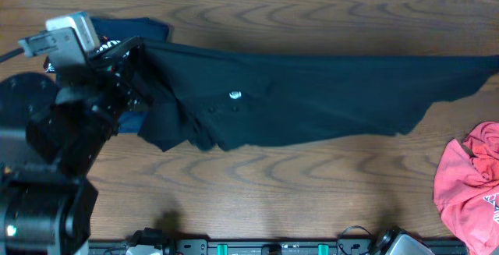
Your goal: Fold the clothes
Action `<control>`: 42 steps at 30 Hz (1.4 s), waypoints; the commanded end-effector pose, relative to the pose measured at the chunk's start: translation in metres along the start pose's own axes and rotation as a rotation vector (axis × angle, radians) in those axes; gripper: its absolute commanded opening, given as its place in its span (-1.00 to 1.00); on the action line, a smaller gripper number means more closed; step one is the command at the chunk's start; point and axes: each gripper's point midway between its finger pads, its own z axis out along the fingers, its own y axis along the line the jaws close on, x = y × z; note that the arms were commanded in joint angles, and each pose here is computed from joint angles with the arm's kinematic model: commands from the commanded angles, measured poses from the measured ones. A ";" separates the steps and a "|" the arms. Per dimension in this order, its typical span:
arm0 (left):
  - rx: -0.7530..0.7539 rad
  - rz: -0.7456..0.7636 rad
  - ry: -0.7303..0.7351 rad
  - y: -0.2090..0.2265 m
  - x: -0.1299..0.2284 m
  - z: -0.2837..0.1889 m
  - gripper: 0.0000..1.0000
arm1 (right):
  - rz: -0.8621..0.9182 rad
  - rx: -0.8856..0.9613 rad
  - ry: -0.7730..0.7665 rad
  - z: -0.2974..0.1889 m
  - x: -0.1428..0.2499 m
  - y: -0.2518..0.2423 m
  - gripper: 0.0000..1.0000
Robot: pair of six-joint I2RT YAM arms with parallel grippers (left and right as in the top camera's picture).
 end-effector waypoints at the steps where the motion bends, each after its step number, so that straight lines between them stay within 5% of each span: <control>1: -0.046 0.006 0.017 0.012 -0.003 0.023 -0.88 | -0.003 0.039 0.018 0.013 -0.003 -0.011 -0.98; 6: -0.080 0.026 0.117 0.031 0.015 0.081 -0.75 | -0.007 0.027 0.113 0.054 0.005 -0.009 -0.98; 14: -0.048 0.000 0.246 0.059 0.059 0.200 -0.88 | -0.030 -0.022 0.236 0.156 0.019 0.010 -0.98; 20: -0.039 -0.062 0.517 0.064 0.133 0.210 -0.88 | -0.032 0.021 0.367 0.180 0.051 0.005 -0.98; 27: 0.036 -0.005 0.641 0.019 0.181 0.214 -0.84 | -0.026 0.036 0.409 0.174 0.061 0.002 -0.98; 32: 0.104 0.045 0.740 -0.017 0.234 0.231 -0.25 | -0.021 0.045 0.442 0.170 0.068 0.000 -0.98; 42: 0.322 0.123 0.904 -0.096 0.362 0.263 -0.13 | -0.025 0.048 0.463 0.168 0.073 -0.001 -0.98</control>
